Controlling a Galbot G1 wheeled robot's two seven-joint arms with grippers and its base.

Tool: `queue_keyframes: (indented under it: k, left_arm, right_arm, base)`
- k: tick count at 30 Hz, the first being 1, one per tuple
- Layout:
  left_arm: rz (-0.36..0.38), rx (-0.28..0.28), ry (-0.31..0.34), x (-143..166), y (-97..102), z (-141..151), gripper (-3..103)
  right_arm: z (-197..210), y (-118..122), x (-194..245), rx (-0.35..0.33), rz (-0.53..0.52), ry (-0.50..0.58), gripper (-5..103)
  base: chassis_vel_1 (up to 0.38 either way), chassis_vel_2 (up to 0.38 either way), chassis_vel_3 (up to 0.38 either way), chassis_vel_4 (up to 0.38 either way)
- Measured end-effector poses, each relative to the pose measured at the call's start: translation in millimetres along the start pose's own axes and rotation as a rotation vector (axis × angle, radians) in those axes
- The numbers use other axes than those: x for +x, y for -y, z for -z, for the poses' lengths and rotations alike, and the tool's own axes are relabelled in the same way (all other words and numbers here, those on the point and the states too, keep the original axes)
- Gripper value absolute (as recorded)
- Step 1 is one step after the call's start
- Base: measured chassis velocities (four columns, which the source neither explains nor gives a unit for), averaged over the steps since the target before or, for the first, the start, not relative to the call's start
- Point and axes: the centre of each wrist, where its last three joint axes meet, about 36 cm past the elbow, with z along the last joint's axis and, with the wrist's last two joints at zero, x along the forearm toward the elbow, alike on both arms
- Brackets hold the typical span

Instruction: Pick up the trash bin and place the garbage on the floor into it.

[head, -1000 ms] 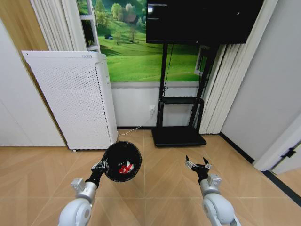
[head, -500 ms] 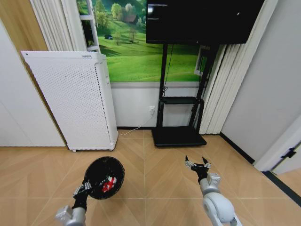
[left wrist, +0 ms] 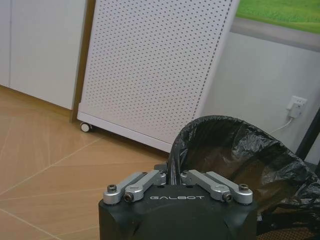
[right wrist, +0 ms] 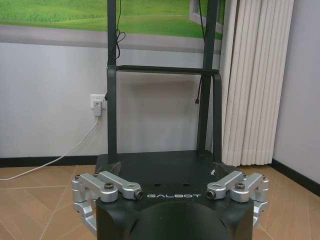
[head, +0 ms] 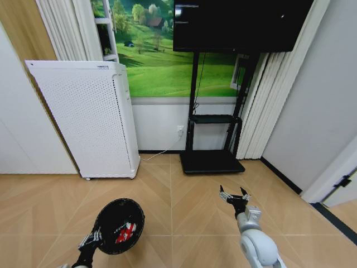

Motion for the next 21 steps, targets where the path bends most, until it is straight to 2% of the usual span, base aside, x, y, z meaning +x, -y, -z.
queue_keyframes:
  k: [3, 5, 10, 12, 21]
  left_arm:
    - [0.003, 0.005, -0.002, 2, -6.2, -1, 7]
    - [-0.003, 0.019, -0.007, 1, -18.3, -7, 7]
    - [-0.002, 0.049, 0.007, -5, -31.0, -14, 7]
    - [0.013, 0.058, 0.008, -6, -41.7, -20, 7]
    - [0.054, 0.075, 0.004, -4, -52.8, -30, 7]
  right_arm:
    - [-1, 0, -1, 0.002, -0.001, -0.002, 100]
    - [-3, 0, -2, 0.004, -0.001, -0.007, 100]
    - [-5, 0, -4, 0.006, 0.0, -0.011, 100]
    - [-4, 0, -5, 0.01, 0.001, -0.01, 100]
    - [-5, 1, -11, 0.013, 0.005, -0.01, 100]
  base:
    - [0.0, 0.0, 0.0, 0.0]
    - [0.0, 0.0, 0.0, 0.0]
    - [0.0, 0.0, 0.0, 0.0]
    - [0.0, 0.0, 0.0, 0.0]
    - [0.0, 0.0, 0.0, 0.0]
